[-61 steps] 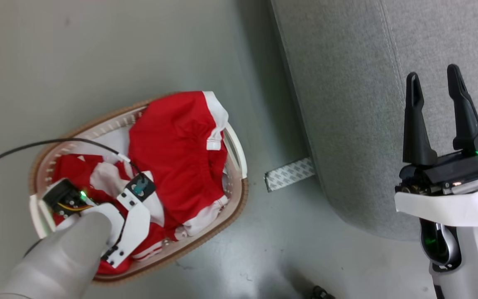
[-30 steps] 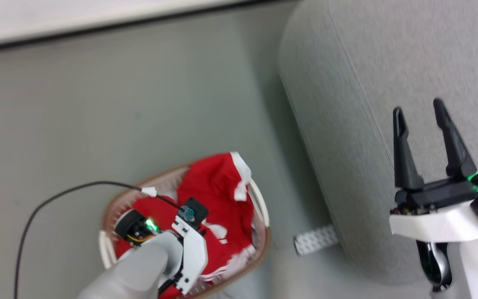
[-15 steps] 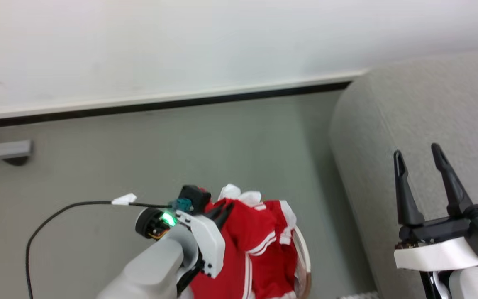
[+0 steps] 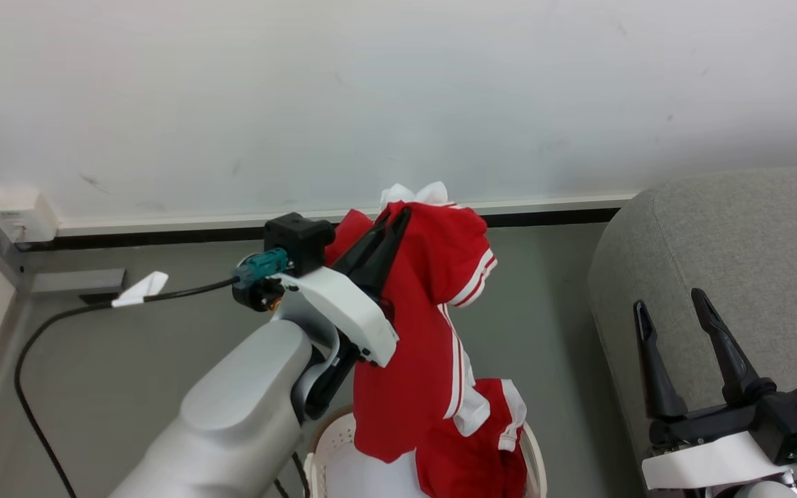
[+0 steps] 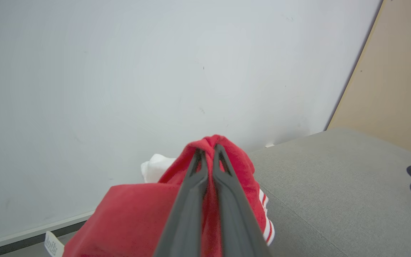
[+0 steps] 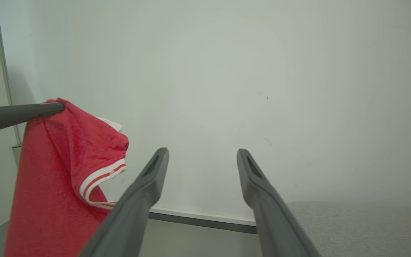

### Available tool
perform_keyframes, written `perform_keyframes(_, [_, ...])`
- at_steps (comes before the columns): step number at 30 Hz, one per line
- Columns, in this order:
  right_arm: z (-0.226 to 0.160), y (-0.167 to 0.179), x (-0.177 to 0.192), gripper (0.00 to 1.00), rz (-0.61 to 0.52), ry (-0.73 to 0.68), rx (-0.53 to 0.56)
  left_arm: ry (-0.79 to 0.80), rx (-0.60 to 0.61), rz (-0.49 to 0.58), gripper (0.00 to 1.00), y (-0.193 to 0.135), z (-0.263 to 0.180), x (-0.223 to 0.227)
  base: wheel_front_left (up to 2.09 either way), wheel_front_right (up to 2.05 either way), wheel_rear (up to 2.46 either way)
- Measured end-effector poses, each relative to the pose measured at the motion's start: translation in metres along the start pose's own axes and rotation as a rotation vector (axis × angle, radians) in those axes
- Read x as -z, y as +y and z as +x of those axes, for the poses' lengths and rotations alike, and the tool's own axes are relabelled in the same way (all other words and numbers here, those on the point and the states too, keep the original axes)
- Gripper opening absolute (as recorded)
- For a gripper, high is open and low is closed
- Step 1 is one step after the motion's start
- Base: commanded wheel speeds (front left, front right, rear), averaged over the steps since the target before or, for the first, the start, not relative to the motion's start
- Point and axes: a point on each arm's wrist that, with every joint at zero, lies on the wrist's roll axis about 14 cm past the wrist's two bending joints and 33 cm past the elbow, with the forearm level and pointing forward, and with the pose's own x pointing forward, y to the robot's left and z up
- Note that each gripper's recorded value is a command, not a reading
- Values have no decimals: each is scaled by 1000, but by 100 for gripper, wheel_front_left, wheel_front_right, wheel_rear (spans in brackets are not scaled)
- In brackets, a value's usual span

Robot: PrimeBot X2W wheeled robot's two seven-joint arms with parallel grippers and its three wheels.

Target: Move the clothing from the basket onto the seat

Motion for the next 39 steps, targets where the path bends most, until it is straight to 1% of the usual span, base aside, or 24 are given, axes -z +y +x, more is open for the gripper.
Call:
perform_keyframes(4, [-3,7,-1,100,6,0,-20,-96,19,16,0,-9,-2,-34,0,0,0])
perform_keyframes(8, [-4,13,0,100,11,4,-37,-147,24,34,0,-13,-6,-55,0,0,0])
perform_keyframes(13, [-4,23,2,100,15,12,-72,-159,17,42,0,-14,-11,-63,0,0,0])
perform_keyframes(17, [-4,35,5,100,26,20,-113,-149,11,48,0,-13,-16,-61,0,0,0])
perform_keyframes(19, [-5,46,9,100,34,34,-156,-147,6,48,0,-13,-18,-60,0,0,0])
perform_keyframes(21, [-7,66,13,100,33,53,-236,-145,6,47,0,-13,-19,-59,0,0,0])
perform_keyframes(24, [-5,84,18,100,0,72,-334,-137,6,47,0,-14,-20,-56,0,0,0])
perform_keyframes(26, [-2,93,18,100,-27,76,-389,-138,10,47,0,-16,-21,-56,0,0,0])
perform_keyframes(31, [10,109,22,100,-66,94,-483,-132,13,45,0,-18,-23,-55,0,0,0])
perform_keyframes(39, [10,140,61,100,-115,238,-654,-113,38,44,0,-30,-28,-49,0,0,0])
